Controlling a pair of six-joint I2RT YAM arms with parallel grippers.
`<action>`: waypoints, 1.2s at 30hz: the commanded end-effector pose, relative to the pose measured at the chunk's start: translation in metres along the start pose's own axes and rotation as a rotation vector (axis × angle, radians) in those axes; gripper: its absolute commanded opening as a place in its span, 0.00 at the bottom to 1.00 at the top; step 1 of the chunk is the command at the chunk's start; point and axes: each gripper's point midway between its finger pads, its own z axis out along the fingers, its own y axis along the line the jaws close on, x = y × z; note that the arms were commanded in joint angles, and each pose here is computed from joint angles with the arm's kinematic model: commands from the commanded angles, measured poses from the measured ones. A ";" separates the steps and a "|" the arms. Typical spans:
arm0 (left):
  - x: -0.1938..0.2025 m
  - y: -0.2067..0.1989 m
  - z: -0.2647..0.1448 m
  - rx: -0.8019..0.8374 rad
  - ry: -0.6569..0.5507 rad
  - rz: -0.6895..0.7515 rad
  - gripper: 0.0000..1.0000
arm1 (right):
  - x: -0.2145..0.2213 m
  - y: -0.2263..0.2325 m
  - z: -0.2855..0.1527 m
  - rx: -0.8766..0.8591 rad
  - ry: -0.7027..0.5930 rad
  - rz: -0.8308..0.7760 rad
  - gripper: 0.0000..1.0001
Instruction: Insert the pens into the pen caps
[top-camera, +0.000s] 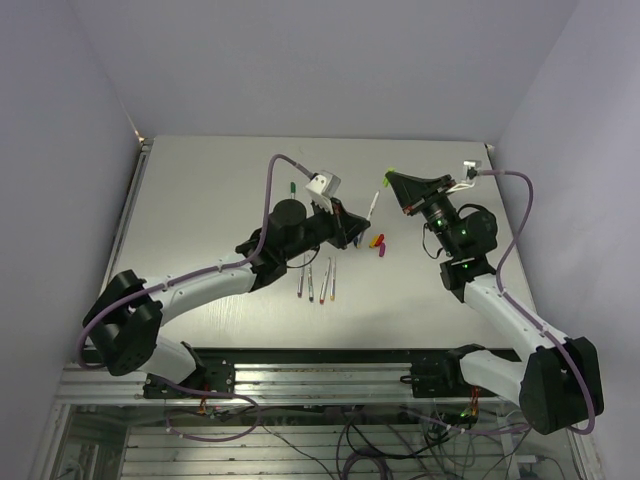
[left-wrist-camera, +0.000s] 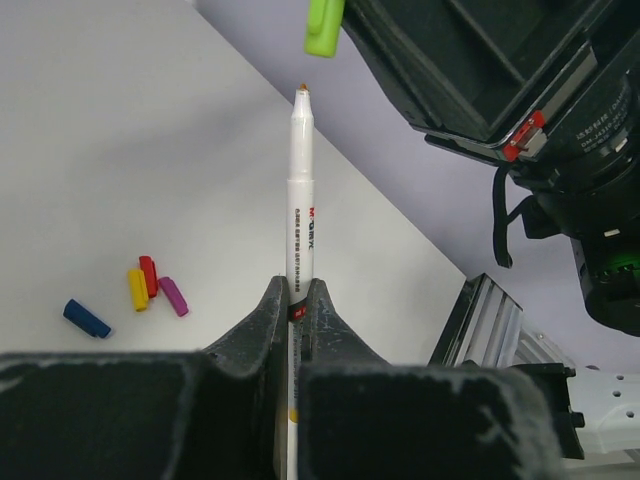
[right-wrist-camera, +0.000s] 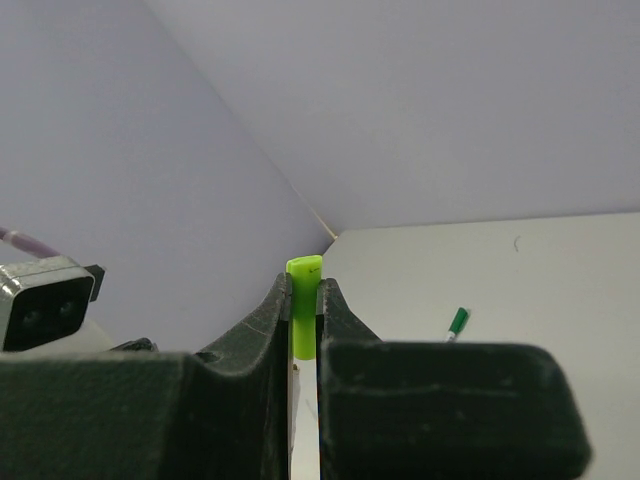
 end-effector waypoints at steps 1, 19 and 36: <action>-0.017 -0.021 0.007 0.078 -0.046 0.003 0.07 | 0.003 0.007 0.001 -0.040 -0.001 0.020 0.00; -0.021 -0.016 0.005 0.049 -0.077 0.006 0.07 | 0.017 0.007 0.001 -0.045 0.050 0.031 0.00; -0.026 -0.010 -0.001 0.006 -0.105 0.008 0.07 | 0.028 0.008 -0.003 -0.039 0.090 0.041 0.00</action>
